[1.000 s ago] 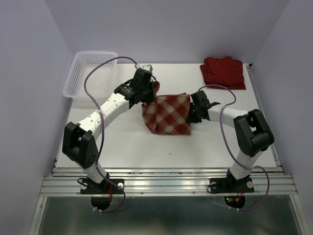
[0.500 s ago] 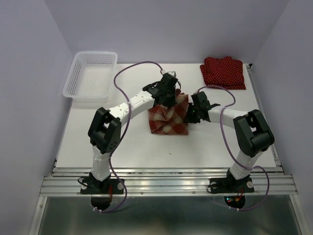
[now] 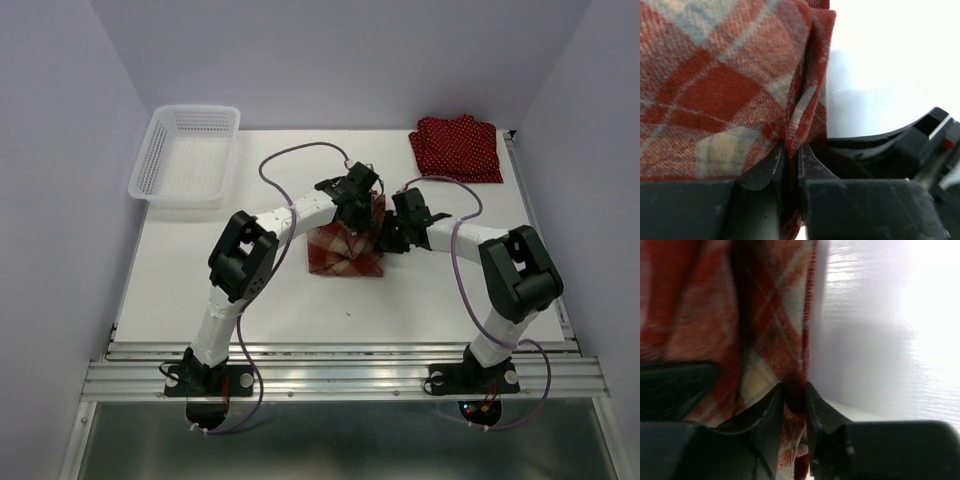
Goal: Fold and stack the skirts
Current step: Fold the skirt
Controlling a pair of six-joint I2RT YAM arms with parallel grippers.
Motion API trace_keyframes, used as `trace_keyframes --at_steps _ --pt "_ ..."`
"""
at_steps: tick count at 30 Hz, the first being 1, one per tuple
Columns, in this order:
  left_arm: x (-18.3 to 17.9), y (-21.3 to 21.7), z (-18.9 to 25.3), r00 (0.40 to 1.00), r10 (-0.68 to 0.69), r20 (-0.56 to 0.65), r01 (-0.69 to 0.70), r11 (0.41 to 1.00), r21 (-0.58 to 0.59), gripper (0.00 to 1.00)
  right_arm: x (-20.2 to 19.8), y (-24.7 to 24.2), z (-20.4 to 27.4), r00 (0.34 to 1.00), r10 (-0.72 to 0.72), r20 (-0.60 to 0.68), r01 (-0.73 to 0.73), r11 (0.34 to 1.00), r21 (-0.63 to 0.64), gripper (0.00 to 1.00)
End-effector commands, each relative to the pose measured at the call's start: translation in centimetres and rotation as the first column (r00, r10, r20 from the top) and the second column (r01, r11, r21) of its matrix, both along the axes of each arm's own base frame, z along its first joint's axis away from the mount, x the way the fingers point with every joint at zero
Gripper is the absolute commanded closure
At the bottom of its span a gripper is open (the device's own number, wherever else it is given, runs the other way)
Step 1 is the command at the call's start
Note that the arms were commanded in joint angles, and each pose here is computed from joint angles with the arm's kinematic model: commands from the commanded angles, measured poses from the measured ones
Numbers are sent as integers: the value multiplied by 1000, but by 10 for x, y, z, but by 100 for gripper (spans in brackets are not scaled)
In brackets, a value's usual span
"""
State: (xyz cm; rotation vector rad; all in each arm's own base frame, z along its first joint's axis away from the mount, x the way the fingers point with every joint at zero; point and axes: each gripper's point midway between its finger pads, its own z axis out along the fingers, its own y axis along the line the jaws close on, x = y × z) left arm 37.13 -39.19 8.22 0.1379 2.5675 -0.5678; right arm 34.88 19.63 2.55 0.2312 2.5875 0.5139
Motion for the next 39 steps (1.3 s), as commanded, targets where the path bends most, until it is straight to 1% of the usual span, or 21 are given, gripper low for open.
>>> trace_keyframes --at_steps 1,2,3,5,6,8,9,11,12,13,16,18,19,23,24,27,28,31,33,37,39 --pt "-1 -18 27 1000 -31 -1 31 997 -73 74 -9 -4 14 1000 8 -1 -8 1000 -18 67" --pt "-2 -20 31 999 -39 3 39 996 -81 67 -8 -6 19 1000 7 6 -7 1000 -26 64" --pt "-3 -22 42 999 -53 15 54 993 -102 52 -7 -12 25 1000 -11 12 12 998 -54 55" --pt "-4 -24 59 997 -63 42 67 990 -121 42 -4 -18 47 998 -31 62 35 997 -67 48" --pt "-5 -26 79 995 -72 72 82 985 -151 35 -1 -29 55 993 -72 97 82 991 -105 41" --pt "-10 -27 111 988 -97 121 118 975 -186 33 -6 -40 82 982 -99 159 117 987 -107 29" --pt "-13 -27 123 984 -109 138 136 970 -200 31 -6 -48 92 973 -126 192 151 981 -119 27" --pt "-24 -30 143 975 -143 172 181 957 -228 1 -14 -58 111 961 -148 233 179 977 -118 19" --pt "-30 -27 161 967 -150 205 200 947 -251 1 -18 -62 134 943 -158 292 192 977 -92 3" --pt "-34 -25 168 964 -152 219 208 943 -261 1 -22 -64 140 938 -155 309 189 978 -84 0" --pt "-41 -9 189 956 -119 269 193 943 -270 1 -32 -56 169 925 -81 371 103 994 -39 0" --pt "-35 14 194 954 -48 296 121 965 -233 1 -32 -43 185 914 -2 405 9 1000 -16 0" --pt "-31 23 193 954 -16 299 86 972 -219 1 -37 -26 190 913 62 403 -82 996 32 0" --pt "-11 72 178 956 105 275 -49 978 -204 1 -23 10 193 905 139 402 -204 971 126 0" --pt "-3 91 169 953 145 264 -91 975 -203 1 -24 22 190 902 172 396 -240 962 129 0" --pt "-1 111 152 961 169 220 -122 969 -213 1 -14 51 187 878 253 407 -341 926 160 0" --pt "2 124 140 962 190 195 -149 967 -206 1 -17 69 194 850 301 433 -414 889 195 0" --pt "4 148 118 959 239 153 -212 961 -176 1 -14 100 195 818 362 447 -496 837 230 0" --pt "3 156 110 957 255 140 -231 958 -170 1 -11 106 185 821 369 435 -498 836 231 0" --pt "2 166 101 954 271 131 -249 955 -163 1 1 94 135 887 322 332 -394 902 178 0" --pt "4 167 99 953 272 130 -252 955 -155 1 -7 85 106 914 307 265 -356 920 165 0"
